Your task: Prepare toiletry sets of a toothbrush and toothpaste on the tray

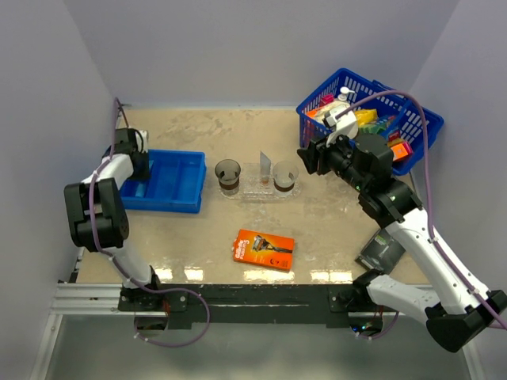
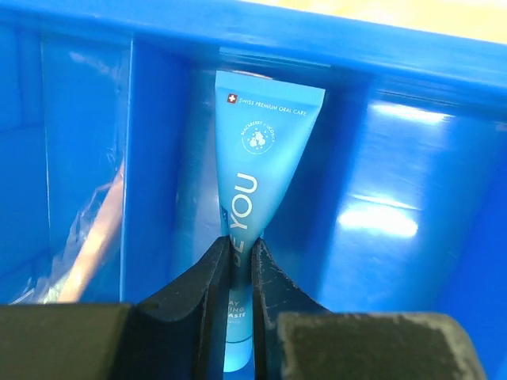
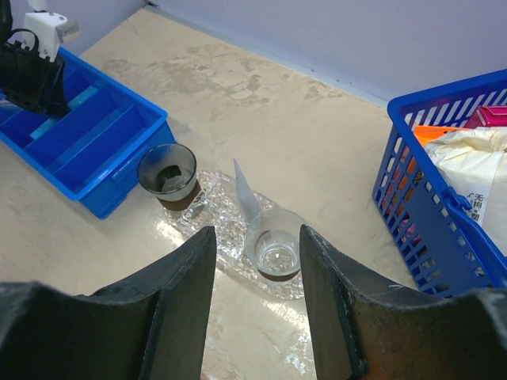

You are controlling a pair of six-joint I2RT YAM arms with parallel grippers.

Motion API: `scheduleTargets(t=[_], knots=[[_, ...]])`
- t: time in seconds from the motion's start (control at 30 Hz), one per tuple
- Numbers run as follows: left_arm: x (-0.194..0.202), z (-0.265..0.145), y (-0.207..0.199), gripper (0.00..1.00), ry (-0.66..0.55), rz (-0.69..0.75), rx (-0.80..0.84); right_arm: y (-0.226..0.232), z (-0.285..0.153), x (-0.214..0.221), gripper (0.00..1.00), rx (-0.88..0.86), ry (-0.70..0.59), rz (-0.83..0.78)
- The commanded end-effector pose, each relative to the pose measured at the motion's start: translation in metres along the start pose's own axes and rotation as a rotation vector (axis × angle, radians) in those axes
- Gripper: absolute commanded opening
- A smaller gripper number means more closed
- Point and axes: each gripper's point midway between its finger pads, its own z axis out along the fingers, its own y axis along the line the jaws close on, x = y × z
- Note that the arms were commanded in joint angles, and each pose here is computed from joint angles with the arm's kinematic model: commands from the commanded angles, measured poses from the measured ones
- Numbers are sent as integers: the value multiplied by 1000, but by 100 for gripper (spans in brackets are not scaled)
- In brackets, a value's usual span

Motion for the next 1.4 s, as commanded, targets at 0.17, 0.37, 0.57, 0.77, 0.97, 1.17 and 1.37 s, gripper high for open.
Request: scheduleTargets(t=[0.17,0.37,0.57,0.77,0.97,1.17,1.37], knots=[[-48,-57,-2,3,-254,-12,26,-3,-3,-17,50,15,-60,-16],[-54,-65,-2,2,-277,-20,25,-4,-1,-15,50,17,-50,-12],[-63,-84,1,2,-353,-23,14,-4,-3,-20,50,20,-58,-10],[-78,-115,1,2,-476,-14,-10,-7,-1,-21,54,37,-33,-8],[-91,-149,-23,2,-593,48,3,-4,2,-25,62,28,-25,15],[-98,-187,-45,2,-719,78,53,10,18,-15,67,-42,43,56],[-96,-228,-108,2,-832,179,240,32,43,0,62,-129,113,153]])
